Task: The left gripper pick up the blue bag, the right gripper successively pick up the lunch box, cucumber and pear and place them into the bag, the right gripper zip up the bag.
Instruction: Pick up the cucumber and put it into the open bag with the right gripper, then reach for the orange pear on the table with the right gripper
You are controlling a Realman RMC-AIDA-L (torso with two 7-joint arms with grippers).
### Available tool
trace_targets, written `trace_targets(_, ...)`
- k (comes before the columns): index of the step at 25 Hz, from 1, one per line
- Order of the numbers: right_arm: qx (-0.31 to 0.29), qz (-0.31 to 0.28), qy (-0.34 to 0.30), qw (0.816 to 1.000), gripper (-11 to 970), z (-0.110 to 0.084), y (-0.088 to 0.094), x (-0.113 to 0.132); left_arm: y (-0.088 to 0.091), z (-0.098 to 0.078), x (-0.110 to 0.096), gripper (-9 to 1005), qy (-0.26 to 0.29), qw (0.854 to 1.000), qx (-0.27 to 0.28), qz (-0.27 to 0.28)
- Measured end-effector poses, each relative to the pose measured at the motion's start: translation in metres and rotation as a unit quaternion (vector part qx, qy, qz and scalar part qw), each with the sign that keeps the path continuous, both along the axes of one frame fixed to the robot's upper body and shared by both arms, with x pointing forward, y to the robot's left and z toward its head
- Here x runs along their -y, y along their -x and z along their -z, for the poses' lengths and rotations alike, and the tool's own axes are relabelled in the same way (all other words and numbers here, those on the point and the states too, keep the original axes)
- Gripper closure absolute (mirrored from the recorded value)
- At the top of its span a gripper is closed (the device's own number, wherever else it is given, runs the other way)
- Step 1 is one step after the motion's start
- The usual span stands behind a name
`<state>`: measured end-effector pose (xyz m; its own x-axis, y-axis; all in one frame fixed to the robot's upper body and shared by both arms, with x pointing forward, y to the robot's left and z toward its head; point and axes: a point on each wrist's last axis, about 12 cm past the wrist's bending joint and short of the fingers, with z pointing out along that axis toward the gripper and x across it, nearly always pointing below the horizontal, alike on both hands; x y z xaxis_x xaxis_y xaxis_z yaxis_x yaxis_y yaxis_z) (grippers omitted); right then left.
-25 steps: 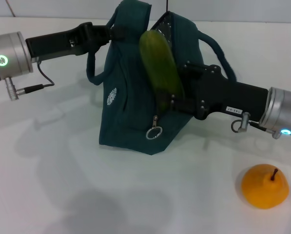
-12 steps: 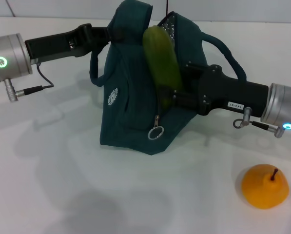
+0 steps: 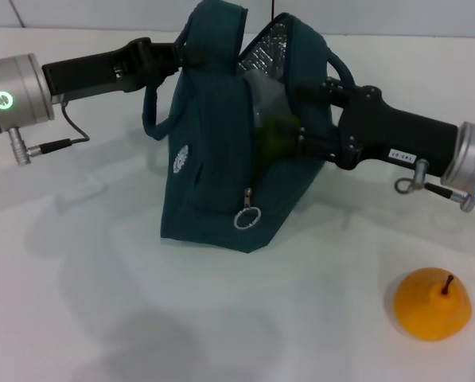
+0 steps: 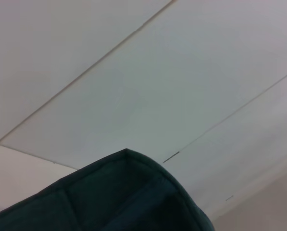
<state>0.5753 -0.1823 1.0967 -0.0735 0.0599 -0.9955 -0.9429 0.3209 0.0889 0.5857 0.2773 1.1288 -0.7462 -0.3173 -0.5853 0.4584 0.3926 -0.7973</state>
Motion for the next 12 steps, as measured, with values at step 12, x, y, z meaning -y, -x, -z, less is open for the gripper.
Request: trace_targets(12,0.026,-0.022,-0.060,0.998,273,-0.010,0.024,0.037,0.000,0.000,-0.002,940,-0.003,1.000,0.002,-0.002)
